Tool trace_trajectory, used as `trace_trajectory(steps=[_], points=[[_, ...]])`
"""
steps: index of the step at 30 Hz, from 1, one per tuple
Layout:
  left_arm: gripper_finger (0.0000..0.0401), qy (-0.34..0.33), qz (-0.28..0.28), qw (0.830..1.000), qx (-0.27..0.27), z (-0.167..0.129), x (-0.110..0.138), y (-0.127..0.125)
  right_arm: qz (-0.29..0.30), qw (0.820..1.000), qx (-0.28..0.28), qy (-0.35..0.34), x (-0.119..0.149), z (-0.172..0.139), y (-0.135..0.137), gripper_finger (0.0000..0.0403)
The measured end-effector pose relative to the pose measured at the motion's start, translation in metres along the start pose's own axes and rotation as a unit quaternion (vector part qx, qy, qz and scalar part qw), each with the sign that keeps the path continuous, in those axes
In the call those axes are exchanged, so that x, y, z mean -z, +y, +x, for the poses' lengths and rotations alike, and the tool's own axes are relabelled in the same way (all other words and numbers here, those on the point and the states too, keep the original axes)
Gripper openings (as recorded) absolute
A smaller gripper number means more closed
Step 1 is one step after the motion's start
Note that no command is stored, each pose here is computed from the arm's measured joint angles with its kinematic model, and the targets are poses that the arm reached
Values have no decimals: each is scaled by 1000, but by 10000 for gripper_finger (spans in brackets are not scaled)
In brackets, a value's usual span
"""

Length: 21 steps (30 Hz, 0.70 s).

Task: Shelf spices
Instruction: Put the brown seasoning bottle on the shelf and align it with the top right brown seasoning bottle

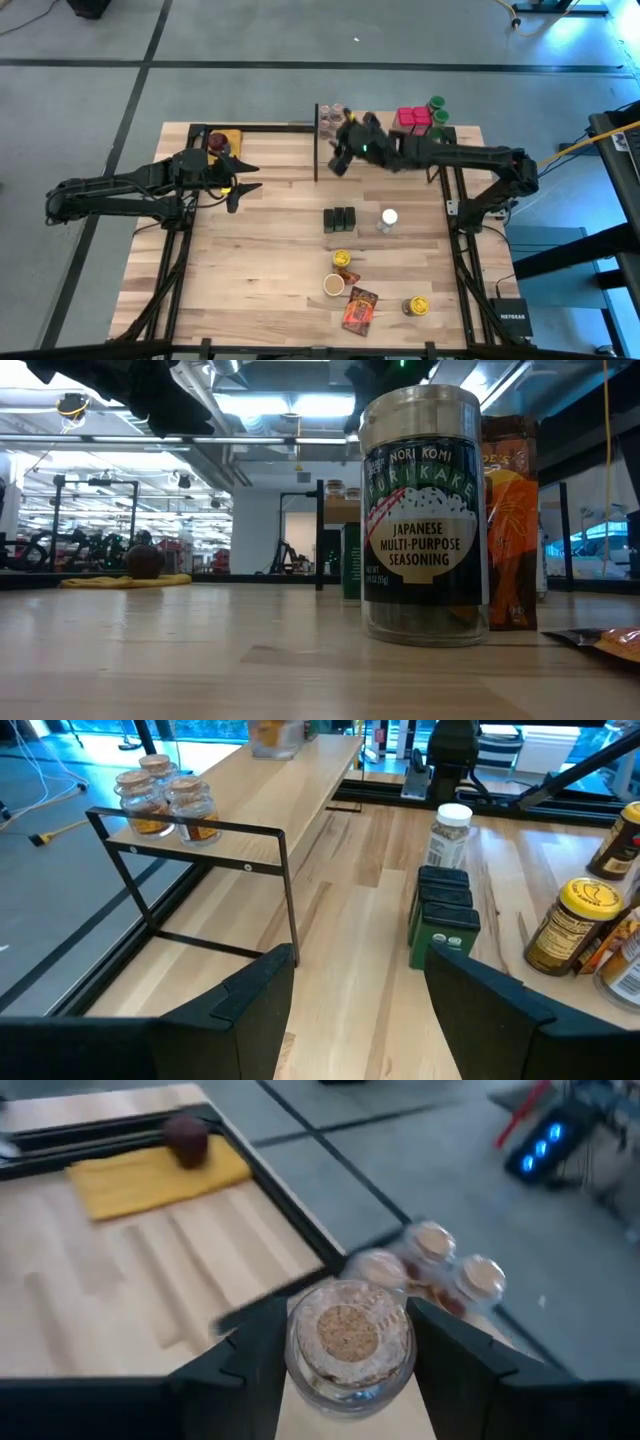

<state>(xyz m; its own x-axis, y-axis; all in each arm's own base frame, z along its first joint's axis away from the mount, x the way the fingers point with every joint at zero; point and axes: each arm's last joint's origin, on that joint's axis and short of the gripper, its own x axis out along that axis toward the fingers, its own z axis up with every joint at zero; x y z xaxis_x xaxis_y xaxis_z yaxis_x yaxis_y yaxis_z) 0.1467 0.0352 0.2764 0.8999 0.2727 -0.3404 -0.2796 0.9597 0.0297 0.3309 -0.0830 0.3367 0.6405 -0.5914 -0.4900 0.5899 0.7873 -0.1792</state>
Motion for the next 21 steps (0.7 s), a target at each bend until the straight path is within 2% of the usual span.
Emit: trace_trajectory(steps=[4, 8, 12, 21], points=[[219, 0, 1, 1000, 0, 0, 0, 0, 46, 998, -4, 32, 12, 22, -30, 181], [219, 0, 5, 1000, 0, 0, 0, 0, 75, 996, 5, 44, 24, 35, -48, 181], [219, -1, 8, 1000, 0, 0, 0, 0, 95, 995, 0, 26, 30, 47, -56, 181], [219, -1, 6, 1000, 0, 0, 0, 0, 103, 994, -2, 39, 43, 78, -60, 181]])
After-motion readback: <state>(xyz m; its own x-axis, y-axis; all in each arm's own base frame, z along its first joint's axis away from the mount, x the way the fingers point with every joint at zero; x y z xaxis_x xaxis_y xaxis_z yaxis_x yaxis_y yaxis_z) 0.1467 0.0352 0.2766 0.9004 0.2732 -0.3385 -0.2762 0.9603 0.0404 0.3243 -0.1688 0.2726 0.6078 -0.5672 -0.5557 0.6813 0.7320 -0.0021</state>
